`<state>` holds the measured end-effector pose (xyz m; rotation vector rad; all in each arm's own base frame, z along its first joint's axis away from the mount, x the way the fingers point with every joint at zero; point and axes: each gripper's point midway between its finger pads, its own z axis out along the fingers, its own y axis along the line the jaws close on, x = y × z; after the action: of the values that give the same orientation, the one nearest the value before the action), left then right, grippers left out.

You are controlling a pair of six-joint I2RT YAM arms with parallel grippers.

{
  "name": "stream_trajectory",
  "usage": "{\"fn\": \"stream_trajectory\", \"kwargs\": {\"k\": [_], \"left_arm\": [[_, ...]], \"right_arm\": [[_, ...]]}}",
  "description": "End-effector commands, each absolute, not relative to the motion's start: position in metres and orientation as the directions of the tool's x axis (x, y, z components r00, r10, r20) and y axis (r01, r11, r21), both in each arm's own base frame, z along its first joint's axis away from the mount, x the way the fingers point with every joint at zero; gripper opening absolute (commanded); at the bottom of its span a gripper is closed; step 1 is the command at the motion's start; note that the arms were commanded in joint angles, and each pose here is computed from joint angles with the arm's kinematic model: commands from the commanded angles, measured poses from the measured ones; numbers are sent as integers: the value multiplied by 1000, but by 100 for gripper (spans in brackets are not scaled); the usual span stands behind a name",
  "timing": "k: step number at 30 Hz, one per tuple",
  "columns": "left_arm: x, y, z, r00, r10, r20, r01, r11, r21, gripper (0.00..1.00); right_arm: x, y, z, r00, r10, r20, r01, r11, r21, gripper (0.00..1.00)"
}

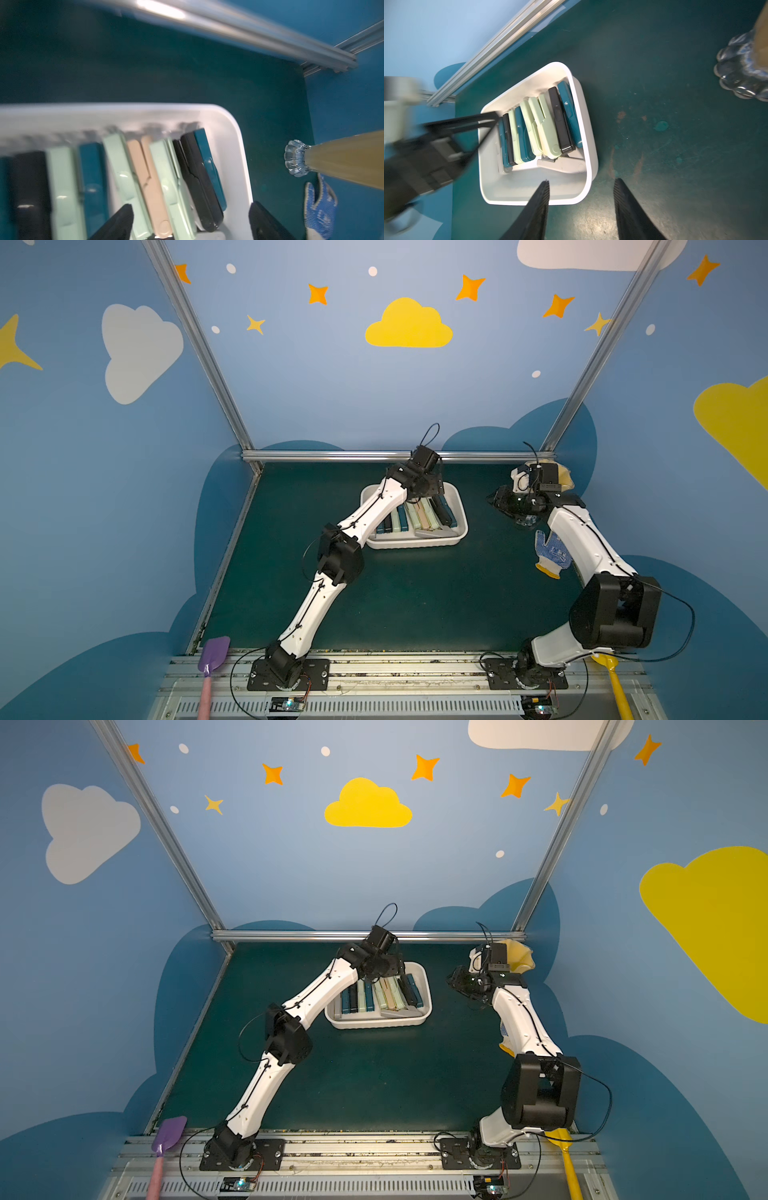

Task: Put the pruning pliers into the storage box
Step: Place the pruning pliers in the storage box, then reset both arms

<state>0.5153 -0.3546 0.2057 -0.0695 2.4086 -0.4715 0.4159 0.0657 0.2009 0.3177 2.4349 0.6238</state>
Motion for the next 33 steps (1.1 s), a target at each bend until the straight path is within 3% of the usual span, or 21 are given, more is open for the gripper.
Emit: {"fn": "stream_trajectory", "kwargs": {"k": [1, 4, 7, 10, 14, 22, 26, 31, 33], "left_arm": [[516, -269, 283, -624, -76, -778, 30, 992, -121, 94], [509, -199, 277, -577, -119, -808, -55, 993, -106, 97], [490, -112, 258, -501, -238, -832, -210, 966, -150, 100], [448, -34, 222, -442, -240, -865, -362, 929, -73, 100], [394, 26, 178, -409, -204, -890, -492, 870, 27, 100], [369, 55, 124, -367, -118, -922, -548, 829, 112, 100], [377, 60, 115, -309, -152, -939, -553, 832, 48, 100], [386, 51, 101, -338, -170, -926, -456, 890, 3, 100], [383, 46, 98, -333, -183, -925, -408, 912, -34, 100]], "right_arm": [[424, 52, 214, -752, 329, -571, 57, 896, 441, 57], [426, 35, 204, -711, 312, -630, 88, 929, 361, 67], [420, 5, 193, -669, 285, -687, 173, 958, 229, 70], [412, -15, 183, -601, 220, -768, 206, 972, 118, 73], [398, -33, 163, -542, 180, -821, 259, 965, 41, 77], [388, -37, 109, -501, 107, -859, 235, 972, -16, 77], [389, -24, 103, -447, 113, -887, 172, 984, 39, 77], [394, 7, 95, -426, 32, -904, -13, 999, 42, 79], [397, 9, 95, -391, 27, -920, -18, 999, 37, 80]]}}
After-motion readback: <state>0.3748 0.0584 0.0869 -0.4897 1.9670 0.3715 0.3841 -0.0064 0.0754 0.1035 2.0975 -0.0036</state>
